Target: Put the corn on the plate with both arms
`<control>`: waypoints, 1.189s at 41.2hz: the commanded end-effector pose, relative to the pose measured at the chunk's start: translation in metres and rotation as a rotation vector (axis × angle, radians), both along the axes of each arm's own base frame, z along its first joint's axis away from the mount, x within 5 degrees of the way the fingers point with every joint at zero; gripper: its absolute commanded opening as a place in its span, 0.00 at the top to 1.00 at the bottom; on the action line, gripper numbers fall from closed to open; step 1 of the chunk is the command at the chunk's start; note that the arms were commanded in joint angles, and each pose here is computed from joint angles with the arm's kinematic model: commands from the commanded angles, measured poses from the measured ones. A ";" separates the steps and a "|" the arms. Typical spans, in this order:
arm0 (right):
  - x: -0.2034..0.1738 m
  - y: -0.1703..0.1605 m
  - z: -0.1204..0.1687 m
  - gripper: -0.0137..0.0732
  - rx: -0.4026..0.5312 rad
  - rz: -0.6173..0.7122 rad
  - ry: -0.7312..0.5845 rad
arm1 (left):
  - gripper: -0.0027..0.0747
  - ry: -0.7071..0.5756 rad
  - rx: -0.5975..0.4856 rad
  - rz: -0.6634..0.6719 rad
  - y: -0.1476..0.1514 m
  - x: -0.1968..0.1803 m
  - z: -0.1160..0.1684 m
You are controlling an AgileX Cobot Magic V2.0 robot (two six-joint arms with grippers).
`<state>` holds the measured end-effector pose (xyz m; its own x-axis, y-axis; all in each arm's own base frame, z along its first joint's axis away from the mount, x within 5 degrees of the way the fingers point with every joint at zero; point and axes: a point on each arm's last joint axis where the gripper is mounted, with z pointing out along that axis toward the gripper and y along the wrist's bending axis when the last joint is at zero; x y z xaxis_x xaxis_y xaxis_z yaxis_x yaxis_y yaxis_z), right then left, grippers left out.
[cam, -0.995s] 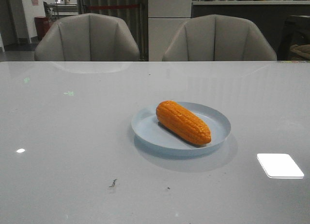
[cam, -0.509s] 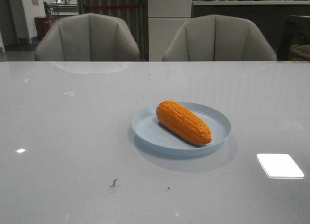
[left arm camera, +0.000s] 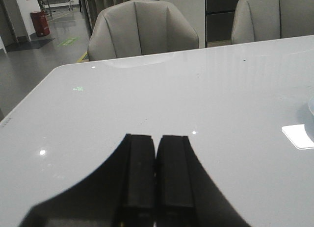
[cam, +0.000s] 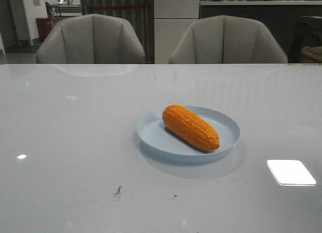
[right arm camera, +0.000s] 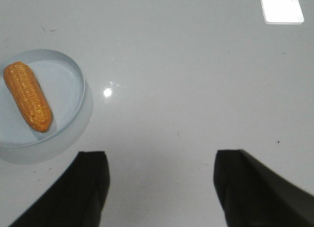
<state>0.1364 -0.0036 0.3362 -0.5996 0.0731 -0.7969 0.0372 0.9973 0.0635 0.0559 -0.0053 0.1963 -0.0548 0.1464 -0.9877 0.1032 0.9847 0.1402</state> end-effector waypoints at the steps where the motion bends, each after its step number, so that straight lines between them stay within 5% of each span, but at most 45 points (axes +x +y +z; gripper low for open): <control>1: 0.002 -0.001 0.014 0.20 -0.008 -0.006 -0.092 | 0.84 -0.055 -0.020 -0.001 0.000 0.000 -0.005; 31: 0.002 -0.002 0.007 0.20 -0.065 0.001 -0.140 | 0.84 -0.053 -0.020 -0.003 0.000 0.000 -0.005; 49: -0.039 0.009 -0.037 0.78 -0.036 0.070 -0.552 | 0.84 -0.053 -0.020 -0.003 0.000 0.000 -0.005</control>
